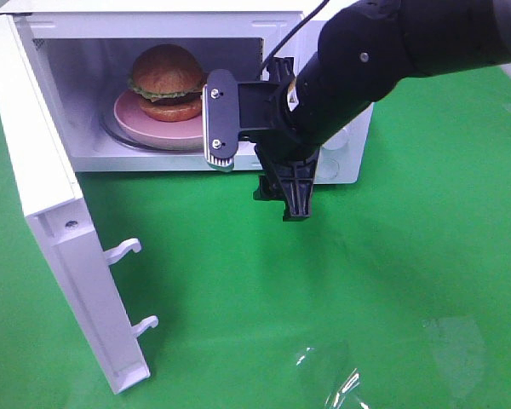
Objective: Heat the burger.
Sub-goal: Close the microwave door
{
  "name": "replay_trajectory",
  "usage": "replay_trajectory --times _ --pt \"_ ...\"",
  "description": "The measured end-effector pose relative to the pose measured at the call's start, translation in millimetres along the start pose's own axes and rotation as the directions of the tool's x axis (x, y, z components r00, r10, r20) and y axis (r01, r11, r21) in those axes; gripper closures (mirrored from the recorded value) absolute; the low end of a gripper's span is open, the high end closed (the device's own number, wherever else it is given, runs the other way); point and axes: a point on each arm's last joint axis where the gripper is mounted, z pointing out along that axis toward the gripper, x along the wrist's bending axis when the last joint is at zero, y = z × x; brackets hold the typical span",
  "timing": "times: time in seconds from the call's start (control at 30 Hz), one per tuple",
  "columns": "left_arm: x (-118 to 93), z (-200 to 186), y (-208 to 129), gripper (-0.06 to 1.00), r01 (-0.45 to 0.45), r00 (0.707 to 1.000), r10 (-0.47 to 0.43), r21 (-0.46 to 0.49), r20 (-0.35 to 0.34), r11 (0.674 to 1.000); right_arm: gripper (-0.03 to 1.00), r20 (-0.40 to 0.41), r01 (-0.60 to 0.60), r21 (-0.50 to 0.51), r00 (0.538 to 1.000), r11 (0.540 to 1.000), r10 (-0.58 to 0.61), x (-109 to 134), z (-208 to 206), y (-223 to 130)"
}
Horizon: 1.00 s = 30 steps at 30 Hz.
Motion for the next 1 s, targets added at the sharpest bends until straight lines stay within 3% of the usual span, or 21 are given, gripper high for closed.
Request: replay_trajectory --times 0.07,0.17,0.23,0.33,0.4,0.5,0.57,0.6,0.63,0.67,0.7,0.8,0.87,1.0 --pt "0.0 0.0 0.0 0.00 0.000 1.000 0.000 0.000 0.000 1.000 0.23 -0.015 -0.092 0.009 0.996 0.996 0.092 13.1 -11.0 -8.0" --pt "0.0 0.0 0.0 0.00 0.000 1.000 0.000 0.000 0.000 1.000 0.23 -0.017 -0.117 0.011 0.993 0.993 0.117 15.7 -13.3 -9.6" --pt "0.0 0.0 0.0 0.00 0.000 1.000 0.000 0.000 0.000 1.000 0.23 -0.023 -0.262 0.019 0.965 0.965 0.262 27.5 -24.7 -16.9" --pt "0.0 0.0 0.0 0.00 0.000 1.000 0.000 0.000 0.000 1.000 0.23 -0.023 -0.295 0.020 0.955 0.955 0.296 30.2 -28.3 -18.7" --pt "0.0 0.0 0.0 0.00 0.000 1.000 0.000 0.000 0.000 1.000 0.23 -0.019 -0.461 0.024 0.887 0.887 0.462 42.0 -42.4 -26.3" --pt "0.0 0.0 0.0 0.00 0.000 1.000 0.000 0.000 0.000 1.000 0.23 -0.018 -0.493 0.024 0.869 0.870 0.494 44.5 -45.6 -28.0" --pt "0.0 0.0 0.0 0.00 0.000 1.000 0.000 0.000 0.000 1.000 0.23 -0.006 -0.636 0.010 0.771 0.771 0.636 55.5 -63.6 -35.6" --pt "0.0 0.0 0.0 0.00 0.000 1.000 0.000 0.000 0.000 1.000 0.23 -0.006 -0.636 0.010 0.771 0.771 0.636 55.5 -63.6 -35.6" --pt "0.0 0.0 0.0 0.00 0.000 1.000 0.000 0.000 0.000 1.000 0.23 0.002 -0.705 -0.014 0.710 0.710 0.705 58.9 -76.5 -38.6" --pt "0.0 0.0 0.0 0.00 0.000 1.000 0.000 0.000 0.000 1.000 0.23 0.002 -0.705 -0.014 0.710 0.710 0.705 58.9 -76.5 -38.6" --pt "0.0 0.0 0.0 0.00 0.000 1.000 0.000 0.000 0.000 1.000 0.23 0.006 -0.750 -0.021 0.661 0.661 0.750 63.2 -86.6 -42.1" --pt "0.0 0.0 0.0 0.00 0.000 1.000 0.000 0.000 0.000 1.000 0.23 0.008 -0.778 -0.023 0.628 0.628 0.778 65.6 -94.1 -44.5" --pt "0.0 0.0 0.0 0.00 0.000 1.000 0.000 0.000 0.000 1.000 0.23 0.016 -0.832 0.022 0.554 0.554 0.832 75.3 -113.1 -52.9" --pt "0.0 0.0 0.0 0.00 0.000 1.000 0.000 0.000 0.000 1.000 0.23 0.014 -0.857 0.089 0.511 0.508 0.860 83.6 -125.2 -58.4"
